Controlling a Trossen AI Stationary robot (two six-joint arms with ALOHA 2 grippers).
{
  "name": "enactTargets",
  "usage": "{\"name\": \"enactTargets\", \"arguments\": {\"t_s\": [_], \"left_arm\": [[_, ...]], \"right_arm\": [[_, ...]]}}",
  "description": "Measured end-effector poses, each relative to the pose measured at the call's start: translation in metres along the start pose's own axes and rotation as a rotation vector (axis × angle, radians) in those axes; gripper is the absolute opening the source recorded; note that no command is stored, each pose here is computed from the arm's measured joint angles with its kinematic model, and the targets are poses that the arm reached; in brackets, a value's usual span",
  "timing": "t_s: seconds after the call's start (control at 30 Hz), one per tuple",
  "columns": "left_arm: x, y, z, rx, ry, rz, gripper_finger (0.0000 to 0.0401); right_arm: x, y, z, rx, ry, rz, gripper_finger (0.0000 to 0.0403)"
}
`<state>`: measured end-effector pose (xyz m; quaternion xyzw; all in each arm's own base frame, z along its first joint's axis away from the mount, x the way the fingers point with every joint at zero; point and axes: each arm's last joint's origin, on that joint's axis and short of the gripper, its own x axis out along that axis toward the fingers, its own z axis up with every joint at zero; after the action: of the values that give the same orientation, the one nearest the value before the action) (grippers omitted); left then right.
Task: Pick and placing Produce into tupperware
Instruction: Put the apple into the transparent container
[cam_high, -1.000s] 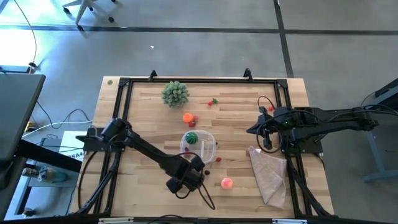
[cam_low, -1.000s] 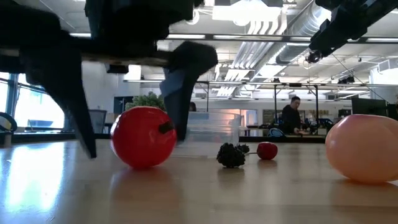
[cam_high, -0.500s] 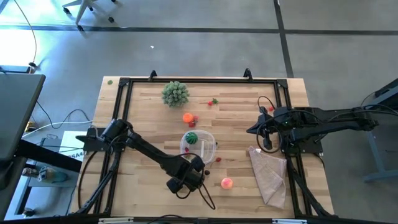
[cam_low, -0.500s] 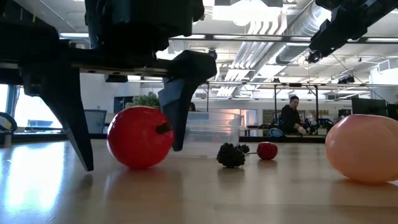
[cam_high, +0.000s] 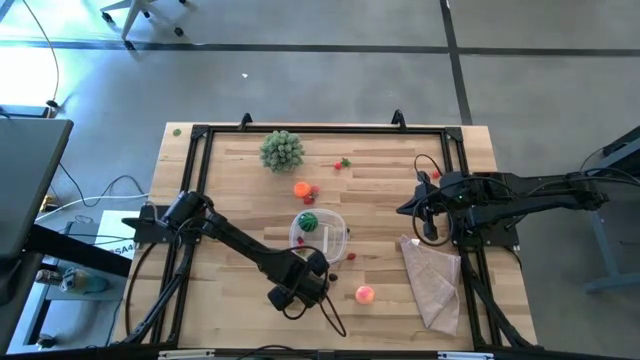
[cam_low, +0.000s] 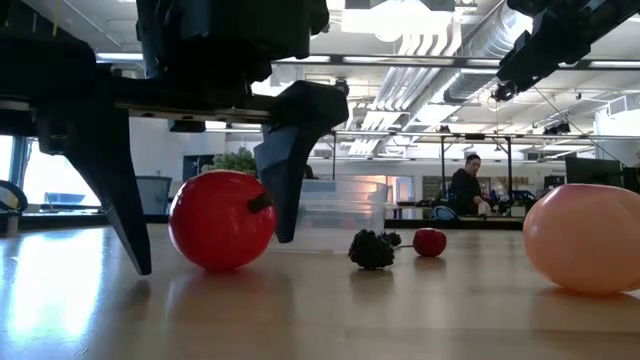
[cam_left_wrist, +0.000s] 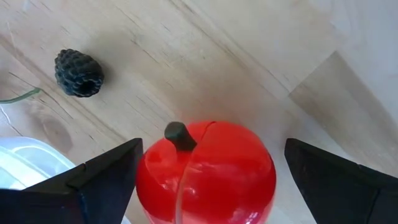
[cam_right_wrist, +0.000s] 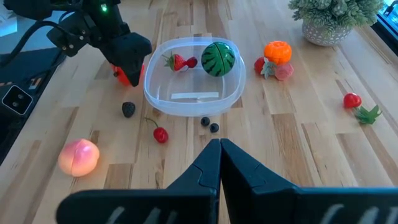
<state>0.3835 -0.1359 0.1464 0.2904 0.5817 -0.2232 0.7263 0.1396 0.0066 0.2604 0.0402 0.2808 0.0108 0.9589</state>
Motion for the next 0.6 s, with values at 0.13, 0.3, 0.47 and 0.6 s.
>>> {"name": "enactTargets", "arguments": {"t_s": [0.13,0.3,0.47,0.6], "left_arm": [[0.0000,0.0000,0.0000,0.000,-0.001,-0.001,0.0354],[0.0000,-0.0001,-0.0001,0.000,0.000,-0.002,0.0309],[-0.0004,-0.0004,-0.0006,0.000,0.004,-0.008,0.0275],[-0.0008,-0.0004,-0.0004,0.000,0.001,-0.011,0.0268]], "right_arm": [[0.0000,0.0000,0.0000,0.000,0.000,0.000,0.0000],[0.0000,0.0000,0.0000,0.000,0.000,0.000,0.0000],[0.0000,0.0000,0.0000,0.000,0.000,0.000,0.0000],[0.0000,0.0000,0.0000,0.000,0.000,0.000,0.0000]]}}
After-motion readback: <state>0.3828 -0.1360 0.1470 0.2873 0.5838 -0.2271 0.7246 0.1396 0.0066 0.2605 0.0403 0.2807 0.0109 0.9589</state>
